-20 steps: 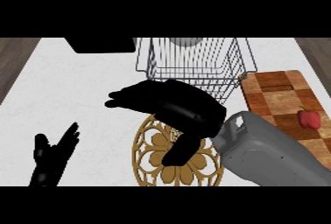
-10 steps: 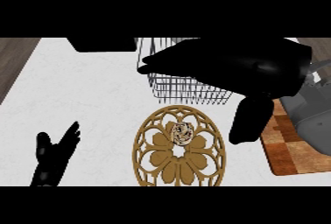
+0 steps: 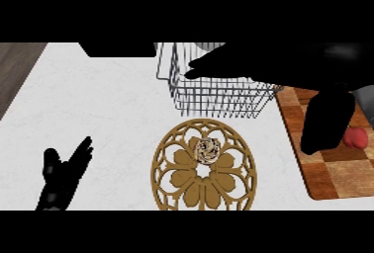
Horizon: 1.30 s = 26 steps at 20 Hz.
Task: Pick the cupcake from the placemat and place it in the basket
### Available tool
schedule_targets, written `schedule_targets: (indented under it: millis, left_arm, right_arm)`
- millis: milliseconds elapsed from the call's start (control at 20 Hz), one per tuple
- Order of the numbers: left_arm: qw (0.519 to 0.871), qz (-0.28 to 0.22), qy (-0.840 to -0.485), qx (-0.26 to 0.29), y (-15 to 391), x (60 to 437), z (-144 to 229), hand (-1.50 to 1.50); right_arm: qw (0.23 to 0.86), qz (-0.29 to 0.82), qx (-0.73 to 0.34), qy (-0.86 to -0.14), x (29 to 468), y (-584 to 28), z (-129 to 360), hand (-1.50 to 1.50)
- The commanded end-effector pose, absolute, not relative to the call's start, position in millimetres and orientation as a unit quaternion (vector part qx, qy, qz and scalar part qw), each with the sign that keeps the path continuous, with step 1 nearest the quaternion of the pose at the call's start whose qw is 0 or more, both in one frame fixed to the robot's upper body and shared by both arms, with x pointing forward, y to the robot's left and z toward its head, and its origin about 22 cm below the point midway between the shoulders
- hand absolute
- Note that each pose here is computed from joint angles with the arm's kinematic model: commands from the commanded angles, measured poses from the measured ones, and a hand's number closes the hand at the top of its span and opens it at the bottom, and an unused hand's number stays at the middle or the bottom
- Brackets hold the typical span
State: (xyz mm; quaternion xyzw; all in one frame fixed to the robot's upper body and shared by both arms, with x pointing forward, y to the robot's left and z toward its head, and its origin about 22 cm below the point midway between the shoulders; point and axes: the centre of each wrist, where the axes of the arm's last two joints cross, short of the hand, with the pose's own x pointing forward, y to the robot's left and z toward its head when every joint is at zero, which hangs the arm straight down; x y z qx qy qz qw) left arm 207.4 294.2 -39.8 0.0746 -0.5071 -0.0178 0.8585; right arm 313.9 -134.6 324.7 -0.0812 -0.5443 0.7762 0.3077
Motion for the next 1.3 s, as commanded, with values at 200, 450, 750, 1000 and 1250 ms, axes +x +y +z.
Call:
schedule_targets:
  millis: [200,450,750,1000,1250]
  left_arm:
    - [0.872,-0.01,-0.484,0.074,299,199,-50,0.0]
    - [0.872,-0.015,-0.484,0.072,296,211,-47,0.0]
    - [0.874,-0.02,-0.481,0.065,294,208,-31,0.0]
    - [0.871,-0.01,-0.487,0.063,277,201,-52,0.0]
    - [0.871,-0.012,-0.486,0.075,290,190,-52,0.0]
  right_arm:
    - [0.319,0.78,-0.061,-0.534,309,-118,282,-1.5]
    - [0.325,0.767,-0.049,-0.55,302,-112,237,-1.5]
    - [0.321,0.773,-0.049,-0.545,300,-106,212,-1.5]
    - [0.323,0.781,-0.075,-0.529,312,-96,180,-1.5]
    - [0.324,0.786,-0.068,-0.522,315,-104,150,-1.5]
